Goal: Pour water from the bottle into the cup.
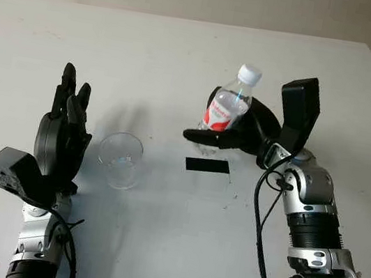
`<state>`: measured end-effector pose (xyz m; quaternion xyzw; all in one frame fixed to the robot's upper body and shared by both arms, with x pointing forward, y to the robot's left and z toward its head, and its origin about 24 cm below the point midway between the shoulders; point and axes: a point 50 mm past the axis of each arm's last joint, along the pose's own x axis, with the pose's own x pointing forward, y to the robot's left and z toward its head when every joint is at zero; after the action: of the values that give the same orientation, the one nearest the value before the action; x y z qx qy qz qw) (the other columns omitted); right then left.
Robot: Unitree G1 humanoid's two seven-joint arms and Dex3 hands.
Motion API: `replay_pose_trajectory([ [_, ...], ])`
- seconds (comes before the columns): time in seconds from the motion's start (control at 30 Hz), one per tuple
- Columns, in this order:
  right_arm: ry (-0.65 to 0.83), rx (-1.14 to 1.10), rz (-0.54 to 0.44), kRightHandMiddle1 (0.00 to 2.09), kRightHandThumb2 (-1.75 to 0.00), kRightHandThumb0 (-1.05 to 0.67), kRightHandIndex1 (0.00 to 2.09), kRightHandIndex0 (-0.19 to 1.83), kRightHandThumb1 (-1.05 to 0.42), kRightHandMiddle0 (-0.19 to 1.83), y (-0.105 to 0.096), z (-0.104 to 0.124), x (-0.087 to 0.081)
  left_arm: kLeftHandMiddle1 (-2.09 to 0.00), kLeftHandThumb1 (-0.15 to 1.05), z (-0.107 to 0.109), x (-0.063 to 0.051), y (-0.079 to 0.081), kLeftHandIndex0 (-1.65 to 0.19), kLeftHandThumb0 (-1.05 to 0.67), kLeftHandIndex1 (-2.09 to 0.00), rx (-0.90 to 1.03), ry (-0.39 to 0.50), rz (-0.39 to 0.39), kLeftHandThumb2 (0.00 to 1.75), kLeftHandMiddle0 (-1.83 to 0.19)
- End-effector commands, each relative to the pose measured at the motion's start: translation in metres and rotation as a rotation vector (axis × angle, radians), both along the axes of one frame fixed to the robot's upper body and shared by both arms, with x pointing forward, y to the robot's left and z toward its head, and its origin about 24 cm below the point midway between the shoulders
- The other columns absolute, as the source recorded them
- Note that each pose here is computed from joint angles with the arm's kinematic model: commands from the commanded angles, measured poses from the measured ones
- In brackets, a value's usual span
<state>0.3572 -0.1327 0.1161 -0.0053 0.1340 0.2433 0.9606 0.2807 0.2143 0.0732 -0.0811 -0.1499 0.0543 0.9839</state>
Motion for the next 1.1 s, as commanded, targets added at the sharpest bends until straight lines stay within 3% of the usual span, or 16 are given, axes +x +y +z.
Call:
replay_pose_trajectory([
  [0.0,-0.007,-0.005,-0.002,2.09,-0.35,-0.18,2.09,1.60,-1.05,0.48,-0.0035,-0.0001,-0.0013,-0.40,1.05,-0.0017,-0.0036,0.0019,0.05,-0.90,0.00,0.004,0.007,0.004,0.64,0.19],
  [1.07,0.008,-0.073,-0.008,2.09,-0.34,-0.20,2.09,1.71,-1.04,0.59,0.0001,-0.0098,-0.0033,-0.39,1.05,-0.0015,-0.0053,0.0052,0.06,-0.89,0.00,0.020,0.001,-0.003,0.66,0.19],
])
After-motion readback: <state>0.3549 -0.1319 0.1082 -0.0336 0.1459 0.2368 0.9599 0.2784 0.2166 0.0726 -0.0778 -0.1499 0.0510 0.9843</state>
